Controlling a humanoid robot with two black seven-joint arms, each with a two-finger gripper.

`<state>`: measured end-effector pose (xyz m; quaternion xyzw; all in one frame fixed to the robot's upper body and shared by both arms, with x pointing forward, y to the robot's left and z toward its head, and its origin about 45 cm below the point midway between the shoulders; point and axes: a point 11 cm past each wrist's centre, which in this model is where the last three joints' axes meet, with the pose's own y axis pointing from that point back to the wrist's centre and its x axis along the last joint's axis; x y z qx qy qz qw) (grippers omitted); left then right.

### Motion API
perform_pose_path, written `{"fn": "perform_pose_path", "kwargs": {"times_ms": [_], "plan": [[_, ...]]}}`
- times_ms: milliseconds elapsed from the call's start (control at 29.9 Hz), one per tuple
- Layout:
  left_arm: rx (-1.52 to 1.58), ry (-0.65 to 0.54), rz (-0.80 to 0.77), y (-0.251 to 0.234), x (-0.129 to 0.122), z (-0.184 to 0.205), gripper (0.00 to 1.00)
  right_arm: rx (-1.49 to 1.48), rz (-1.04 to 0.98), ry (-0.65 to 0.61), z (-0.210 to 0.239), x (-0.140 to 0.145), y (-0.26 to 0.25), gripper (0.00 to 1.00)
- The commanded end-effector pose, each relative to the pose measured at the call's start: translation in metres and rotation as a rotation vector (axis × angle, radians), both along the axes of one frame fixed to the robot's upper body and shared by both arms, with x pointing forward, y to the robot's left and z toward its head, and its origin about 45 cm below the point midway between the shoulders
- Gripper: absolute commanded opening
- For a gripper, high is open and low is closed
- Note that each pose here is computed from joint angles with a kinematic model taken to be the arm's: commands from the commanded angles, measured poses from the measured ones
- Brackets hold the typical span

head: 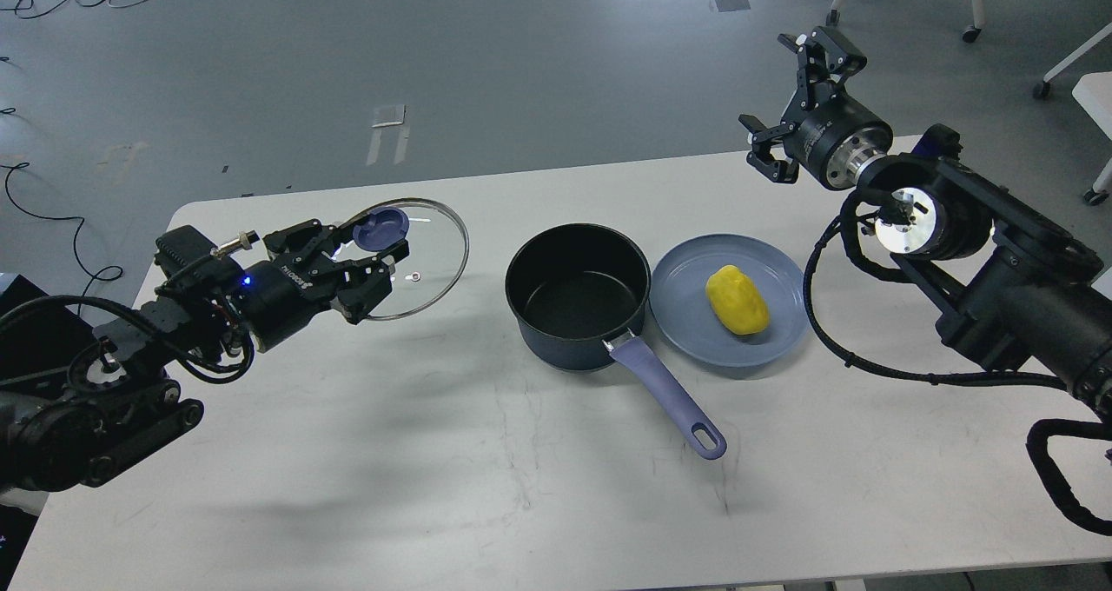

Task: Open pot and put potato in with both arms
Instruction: 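Lower the lid onto the table nearer the robot beside the pot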

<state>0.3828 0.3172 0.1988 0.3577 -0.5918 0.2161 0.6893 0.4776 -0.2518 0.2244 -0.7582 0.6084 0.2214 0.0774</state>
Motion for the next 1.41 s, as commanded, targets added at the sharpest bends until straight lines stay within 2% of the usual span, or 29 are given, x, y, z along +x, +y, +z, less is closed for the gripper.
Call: {"fn": "perform_pose_path", "kwargs": {"times_ms": [0,401,803,1104,1372], "plan": [[-0.013,0.004,0.017,0.003,0.000,0.000,0.45,-0.001,0.001,0.001,0.000,0.000,0.000,1.00],[0.005,0.022,0.044,0.017,-0.006,-0.006,0.46,-0.002,0.003,0.006,-0.003,-0.001,0.001,1.00],[0.027,0.086,0.099,0.035,-0.021,-0.037,0.47,-0.007,-0.001,0.005,-0.002,-0.001,-0.002,1.00],[0.034,0.197,0.127,0.042,-0.056,-0.083,0.47,-0.007,-0.002,0.007,-0.004,-0.002,-0.003,1.00],[0.045,0.196,0.143,0.038,-0.050,-0.094,0.51,-0.007,-0.004,0.015,-0.007,-0.004,-0.004,1.00]]}}
